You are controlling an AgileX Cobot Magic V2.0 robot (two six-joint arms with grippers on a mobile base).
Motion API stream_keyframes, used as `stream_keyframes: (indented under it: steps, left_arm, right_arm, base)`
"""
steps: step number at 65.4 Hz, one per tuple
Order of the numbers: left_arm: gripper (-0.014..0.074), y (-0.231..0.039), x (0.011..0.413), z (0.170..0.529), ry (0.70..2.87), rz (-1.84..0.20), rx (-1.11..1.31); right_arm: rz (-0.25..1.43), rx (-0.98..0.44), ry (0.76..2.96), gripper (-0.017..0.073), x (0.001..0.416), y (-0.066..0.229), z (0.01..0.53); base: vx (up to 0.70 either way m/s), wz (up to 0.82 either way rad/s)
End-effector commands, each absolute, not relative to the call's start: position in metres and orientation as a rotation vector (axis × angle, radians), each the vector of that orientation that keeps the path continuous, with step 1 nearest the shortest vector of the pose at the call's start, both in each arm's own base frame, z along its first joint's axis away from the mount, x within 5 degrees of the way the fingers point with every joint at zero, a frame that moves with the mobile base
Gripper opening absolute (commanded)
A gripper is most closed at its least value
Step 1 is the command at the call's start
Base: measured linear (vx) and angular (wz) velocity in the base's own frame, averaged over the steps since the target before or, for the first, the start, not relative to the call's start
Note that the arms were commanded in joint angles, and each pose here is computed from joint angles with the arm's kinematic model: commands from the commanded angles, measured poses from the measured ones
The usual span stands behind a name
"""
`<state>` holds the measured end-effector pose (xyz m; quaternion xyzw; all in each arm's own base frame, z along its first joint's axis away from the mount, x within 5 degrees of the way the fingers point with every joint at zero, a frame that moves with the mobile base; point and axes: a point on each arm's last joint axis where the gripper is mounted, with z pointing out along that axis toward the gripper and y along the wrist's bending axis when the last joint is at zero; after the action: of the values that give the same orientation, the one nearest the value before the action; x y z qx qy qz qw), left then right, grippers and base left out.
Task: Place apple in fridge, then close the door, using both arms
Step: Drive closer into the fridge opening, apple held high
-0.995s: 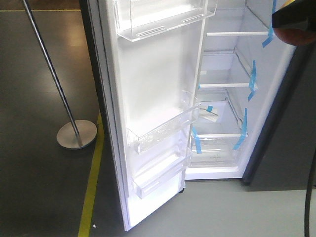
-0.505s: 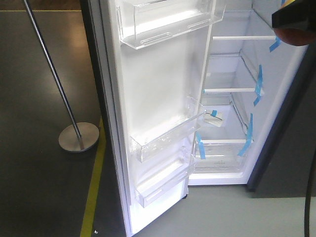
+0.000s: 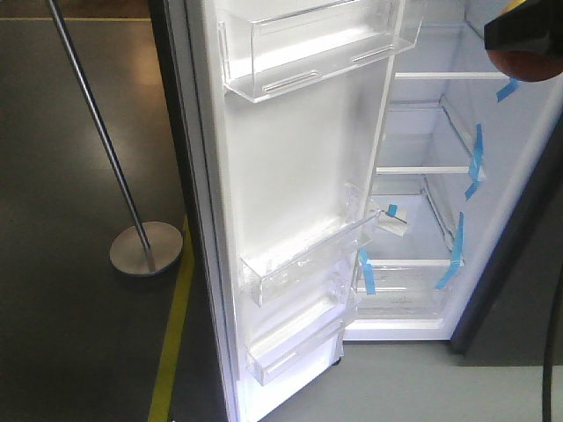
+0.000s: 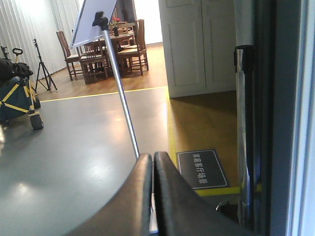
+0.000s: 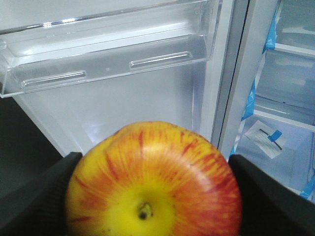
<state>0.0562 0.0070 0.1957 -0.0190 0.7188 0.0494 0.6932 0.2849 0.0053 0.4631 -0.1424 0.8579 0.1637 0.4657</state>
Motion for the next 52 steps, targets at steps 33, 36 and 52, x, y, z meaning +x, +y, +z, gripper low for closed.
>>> stream_keyframes:
  steps: [33,36,52]
  left_arm:
    - [-0.0007,0.0045,0.0543,0.208,1.515,0.084,-0.025]
    - [-0.0007,0.0045,0.0543,0.208,1.515,0.084,-0.025]
    - [-0.0007,0.0045,0.0543,0.208,1.515,0.084,-0.025]
  right_arm:
    - [0.394,-0.326,1.984,0.0122,0.2748,0.007,0.4865]
    - [0.394,-0.326,1.984,0.0122,0.2748,0.007,0.4865]
    - [0.394,-0.326,1.984,0.0122,0.2748,0.007,0.4865]
  base:
    - [0.06,0.04]
    - [0.06,0.04]
    - [0.06,0.03]
